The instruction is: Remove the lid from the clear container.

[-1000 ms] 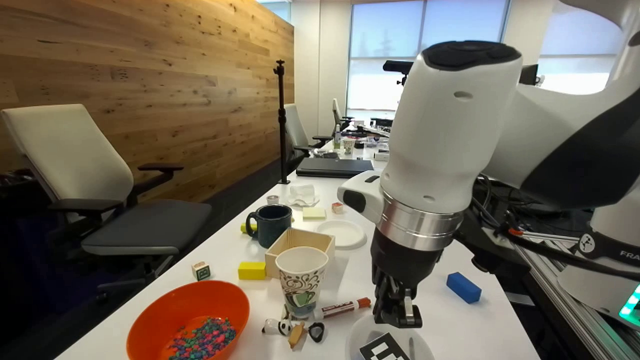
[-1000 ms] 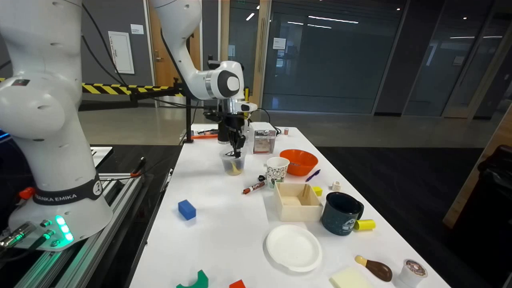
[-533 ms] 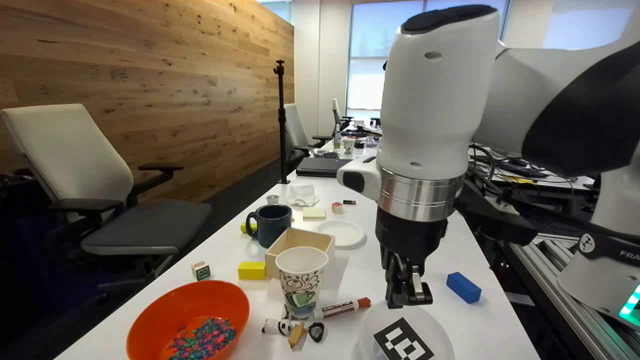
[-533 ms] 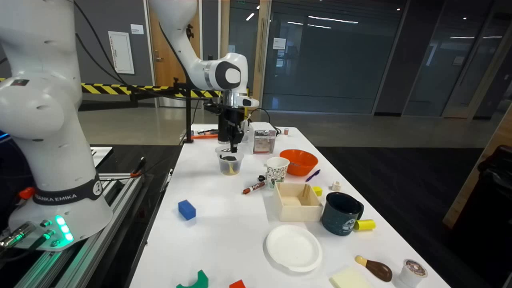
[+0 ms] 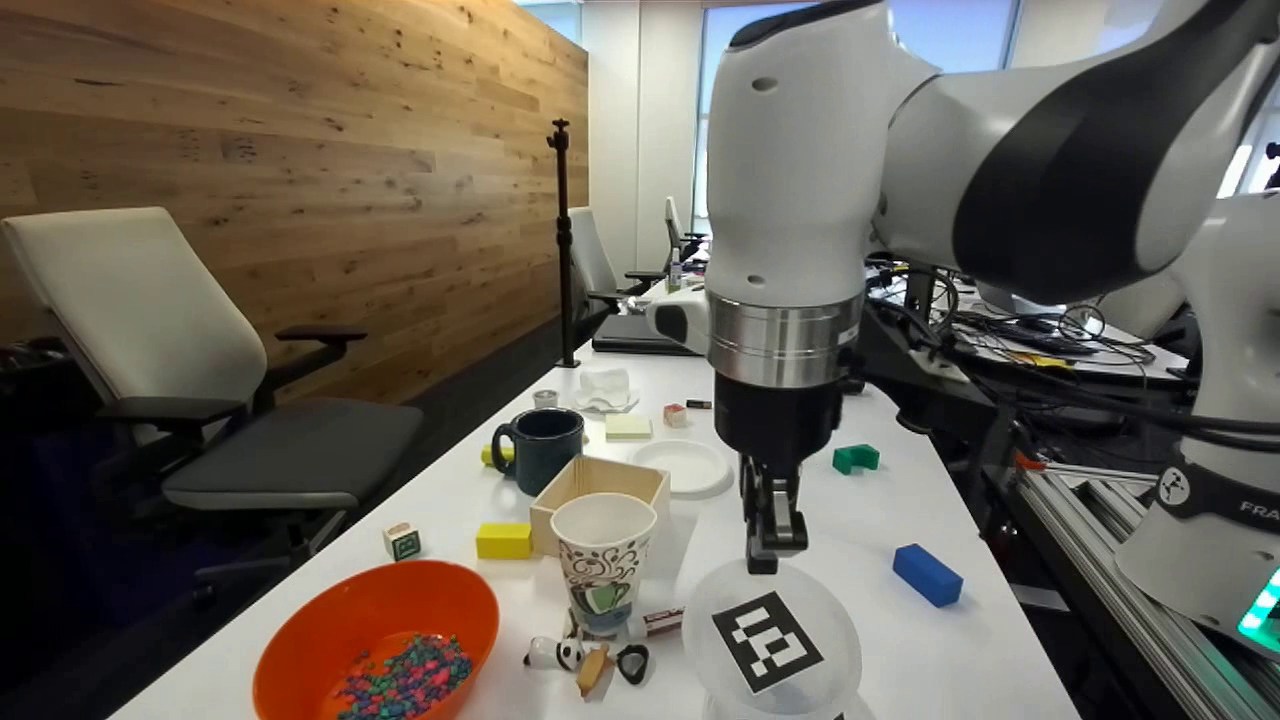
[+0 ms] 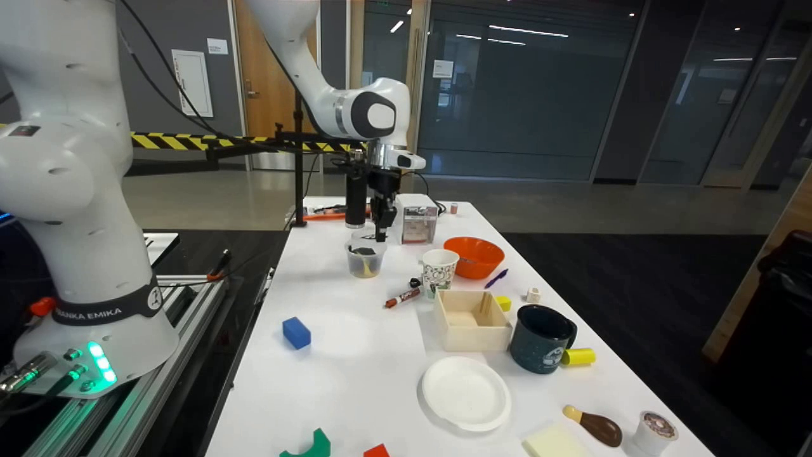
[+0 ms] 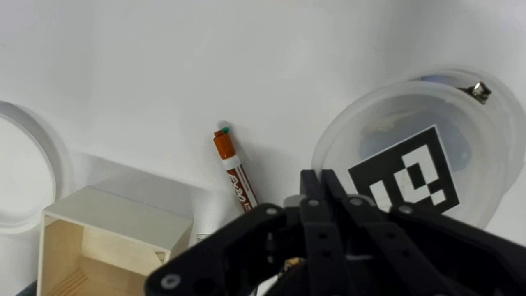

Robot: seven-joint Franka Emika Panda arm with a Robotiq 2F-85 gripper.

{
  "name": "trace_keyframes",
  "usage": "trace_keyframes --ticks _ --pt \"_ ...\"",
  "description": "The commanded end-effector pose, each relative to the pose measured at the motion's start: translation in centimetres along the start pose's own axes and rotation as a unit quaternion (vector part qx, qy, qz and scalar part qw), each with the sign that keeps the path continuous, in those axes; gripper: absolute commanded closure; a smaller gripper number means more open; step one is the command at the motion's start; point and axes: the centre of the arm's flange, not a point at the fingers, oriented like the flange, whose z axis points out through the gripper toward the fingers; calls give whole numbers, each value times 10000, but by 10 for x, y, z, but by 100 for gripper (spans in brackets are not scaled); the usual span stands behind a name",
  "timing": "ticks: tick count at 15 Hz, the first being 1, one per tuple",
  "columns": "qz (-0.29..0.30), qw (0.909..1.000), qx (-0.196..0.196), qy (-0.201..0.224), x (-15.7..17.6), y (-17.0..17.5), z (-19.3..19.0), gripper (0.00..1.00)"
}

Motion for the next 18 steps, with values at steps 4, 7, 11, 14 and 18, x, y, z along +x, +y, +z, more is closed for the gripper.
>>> trace_keyframes --ticks 4,7,11,14,18 --pt "745 9961 462 -94 22 54 -21 99" --pt "1117 9915 664 -105 30 78 -24 99" --pt "1741 9798 976 -113 39 119 -27 99" --pt "2212 9675 1217 -119 44 152 -26 99" --pt "2728 9503 1492 -161 49 186 -23 99"
